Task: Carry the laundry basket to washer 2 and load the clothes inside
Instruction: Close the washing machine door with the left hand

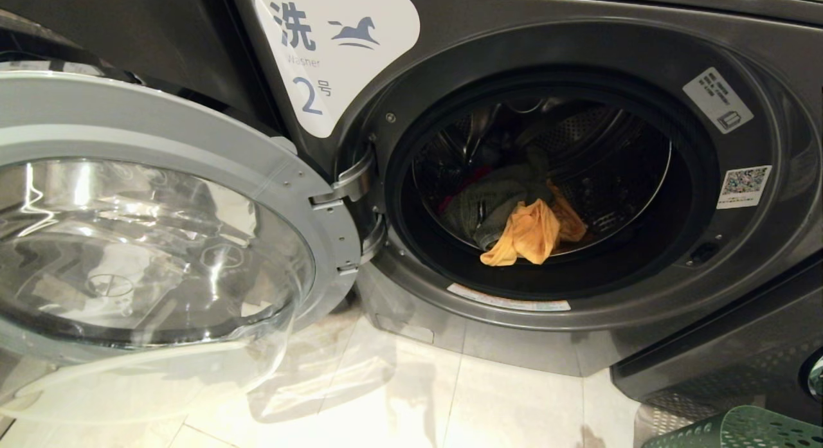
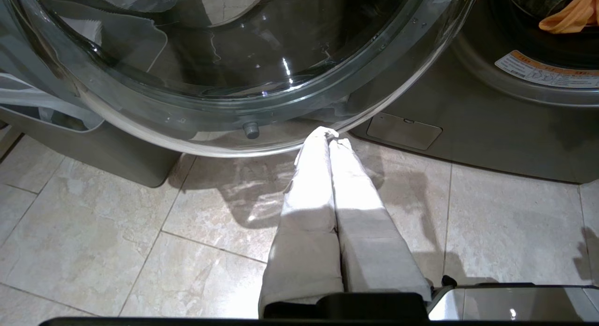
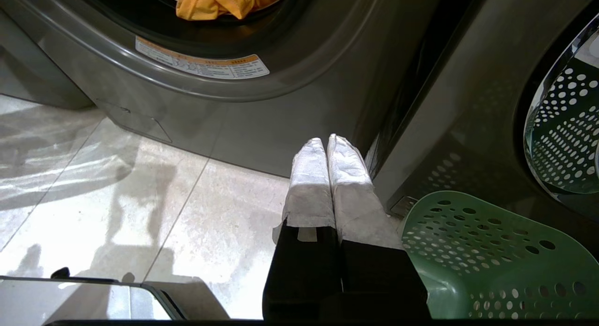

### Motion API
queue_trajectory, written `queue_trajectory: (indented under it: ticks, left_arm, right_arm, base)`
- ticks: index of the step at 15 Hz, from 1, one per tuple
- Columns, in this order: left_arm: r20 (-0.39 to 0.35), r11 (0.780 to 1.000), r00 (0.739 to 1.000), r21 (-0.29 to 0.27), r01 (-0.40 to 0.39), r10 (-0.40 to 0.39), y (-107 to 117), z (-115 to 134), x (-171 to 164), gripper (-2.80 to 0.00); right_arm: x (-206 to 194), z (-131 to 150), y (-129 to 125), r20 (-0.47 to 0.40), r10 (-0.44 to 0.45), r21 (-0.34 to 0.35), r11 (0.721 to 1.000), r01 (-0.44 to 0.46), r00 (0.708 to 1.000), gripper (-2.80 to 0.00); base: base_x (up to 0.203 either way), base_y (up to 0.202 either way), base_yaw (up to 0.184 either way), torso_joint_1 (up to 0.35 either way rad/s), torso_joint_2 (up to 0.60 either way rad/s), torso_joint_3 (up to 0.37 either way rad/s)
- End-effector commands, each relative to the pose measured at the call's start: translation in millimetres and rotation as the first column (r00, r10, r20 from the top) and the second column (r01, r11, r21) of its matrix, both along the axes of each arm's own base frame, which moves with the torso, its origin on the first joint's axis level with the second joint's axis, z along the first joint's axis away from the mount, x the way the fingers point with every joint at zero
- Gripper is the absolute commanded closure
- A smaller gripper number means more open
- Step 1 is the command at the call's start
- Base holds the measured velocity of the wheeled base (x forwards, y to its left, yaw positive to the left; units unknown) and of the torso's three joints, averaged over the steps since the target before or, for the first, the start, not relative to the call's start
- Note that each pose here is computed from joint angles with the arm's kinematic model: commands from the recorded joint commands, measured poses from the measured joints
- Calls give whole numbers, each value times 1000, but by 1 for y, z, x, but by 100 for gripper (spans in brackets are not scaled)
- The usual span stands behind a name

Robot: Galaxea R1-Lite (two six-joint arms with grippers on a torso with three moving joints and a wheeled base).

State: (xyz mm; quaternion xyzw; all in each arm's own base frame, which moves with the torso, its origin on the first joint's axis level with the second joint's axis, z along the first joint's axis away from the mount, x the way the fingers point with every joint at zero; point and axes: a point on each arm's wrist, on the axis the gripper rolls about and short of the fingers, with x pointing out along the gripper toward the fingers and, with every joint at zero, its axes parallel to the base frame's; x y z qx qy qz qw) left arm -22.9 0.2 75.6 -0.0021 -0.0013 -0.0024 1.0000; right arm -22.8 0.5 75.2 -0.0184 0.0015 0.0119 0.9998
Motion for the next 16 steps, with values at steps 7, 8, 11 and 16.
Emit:
queue_trajectory:
  ticks: [7,8,11,16]
  left_arm:
    - [-1,1000,1000,0,0,0,0,0,0,0]
    - [-1,1000,1000,0,0,0,0,0,0,0]
    - [-1,1000,1000,0,1,-1,0,0,0,0]
    - [0,1000,1000,0,0,0,0,0,0,0]
  right_arm:
    - [0,0,0,0,1,6,1000,-1,1000,0]
    - [0,0,0,0,1,5,1000,-1,1000,0]
    - [0,0,0,0,1,5,1000,-1,1000,0]
    - [0,0,0,0,1,5,1000,-1,1000,0]
  base:
    - [0,0,0,0,0,0]
    - [0,0,0,0,0,0]
    - [0,0,0,0,0,0]
    - [0,0,0,0,0,0]
